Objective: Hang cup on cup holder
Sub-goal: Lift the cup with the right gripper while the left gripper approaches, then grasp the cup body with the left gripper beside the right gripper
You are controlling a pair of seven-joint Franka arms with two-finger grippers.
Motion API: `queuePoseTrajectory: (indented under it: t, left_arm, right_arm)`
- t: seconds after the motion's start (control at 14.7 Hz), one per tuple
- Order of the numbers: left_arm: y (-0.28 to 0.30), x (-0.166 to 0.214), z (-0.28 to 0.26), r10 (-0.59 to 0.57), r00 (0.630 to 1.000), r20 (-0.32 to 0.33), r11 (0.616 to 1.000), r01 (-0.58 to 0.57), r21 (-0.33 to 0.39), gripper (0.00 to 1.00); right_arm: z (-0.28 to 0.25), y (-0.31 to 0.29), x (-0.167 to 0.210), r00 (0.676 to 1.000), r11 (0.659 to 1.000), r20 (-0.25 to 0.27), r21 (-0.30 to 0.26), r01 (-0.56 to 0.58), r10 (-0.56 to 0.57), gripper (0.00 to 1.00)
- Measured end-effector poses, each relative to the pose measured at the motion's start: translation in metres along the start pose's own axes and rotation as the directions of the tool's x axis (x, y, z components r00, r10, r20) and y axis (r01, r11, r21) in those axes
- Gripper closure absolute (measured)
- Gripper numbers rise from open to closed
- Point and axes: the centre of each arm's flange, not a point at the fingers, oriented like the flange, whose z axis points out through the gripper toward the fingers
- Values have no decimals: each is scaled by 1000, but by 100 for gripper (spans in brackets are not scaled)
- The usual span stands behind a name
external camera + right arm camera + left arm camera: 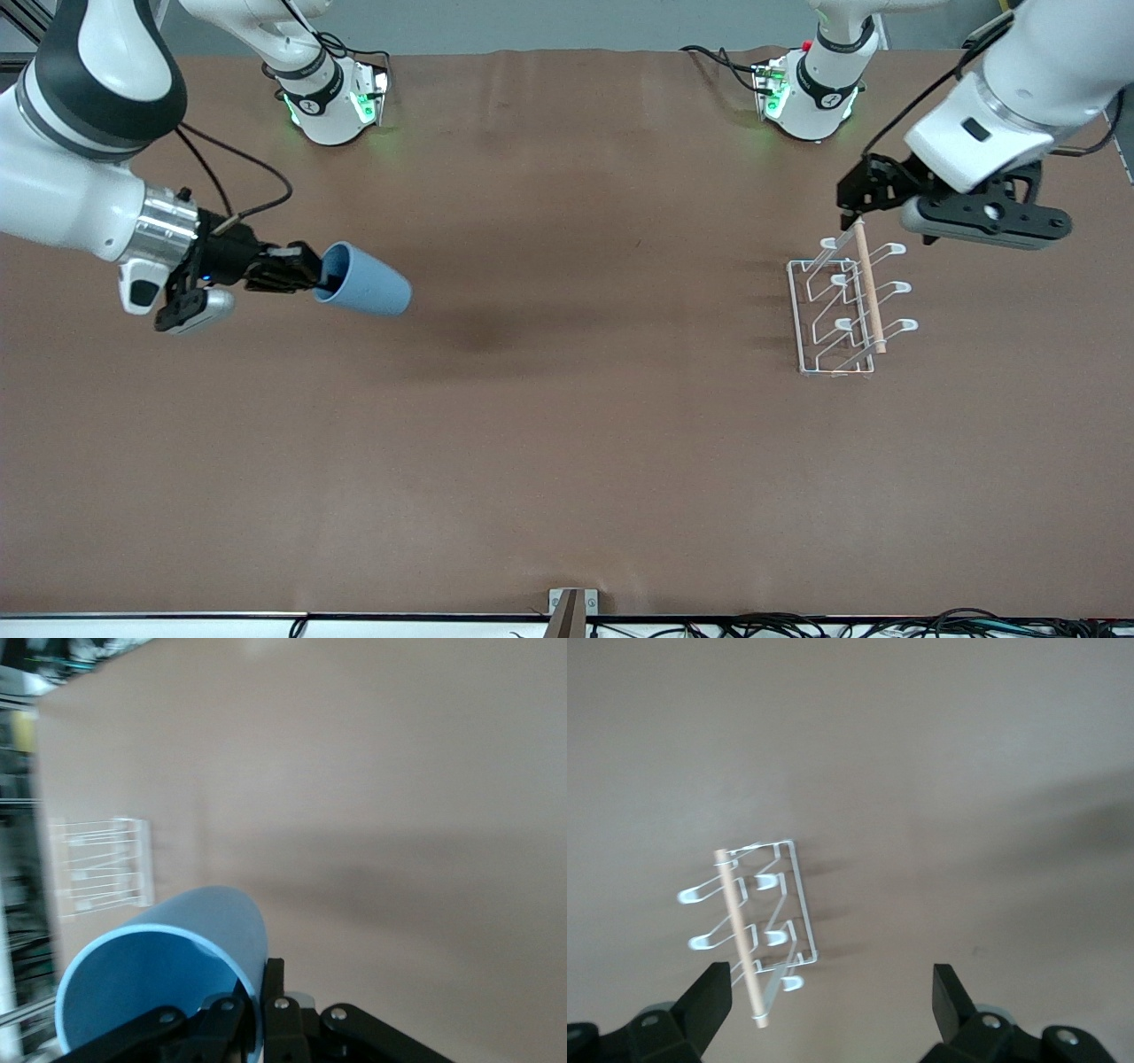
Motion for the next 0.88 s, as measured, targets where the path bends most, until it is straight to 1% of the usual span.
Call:
queuePoseTrajectory:
  t: [0.14, 0.2, 0.34, 0.41, 0.54, 0.68, 0.88]
  left_arm:
    - [42, -7, -1, 76, 997, -2, 997, -76, -14, 0]
    - [64, -11, -1, 113, 994, -1, 993, -113, -29, 0]
    - [102, -19, -2, 175, 985, -14, 981, -175, -80, 0]
    - [120, -23, -3, 216, 976, -27, 970, -217, -105, 0]
    - [164, -33, -3, 295, 953, -67, 944, -302, -131, 0]
    - [207, -40, 2, 373, 920, -119, 908, -388, -158, 0]
    - [247, -45, 11, 459, 871, -171, 854, -486, -184, 0]
  right_arm:
    - [17, -24, -5, 1000, 993, 22, 119, -14, 12, 95]
    - [26, -36, -8, 999, 987, 36, 161, -17, 11, 95]
    - [42, -56, -15, 998, 976, 64, 215, -16, 3, 95]
    - [49, -65, -18, 997, 968, 77, 250, -25, 5, 95]
    - [58, -76, -21, 995, 947, 94, 318, -51, 22, 95]
    - [64, -81, -21, 993, 926, 106, 369, -77, 40, 95]
    - [70, -80, -20, 991, 918, 122, 386, -95, 52, 95]
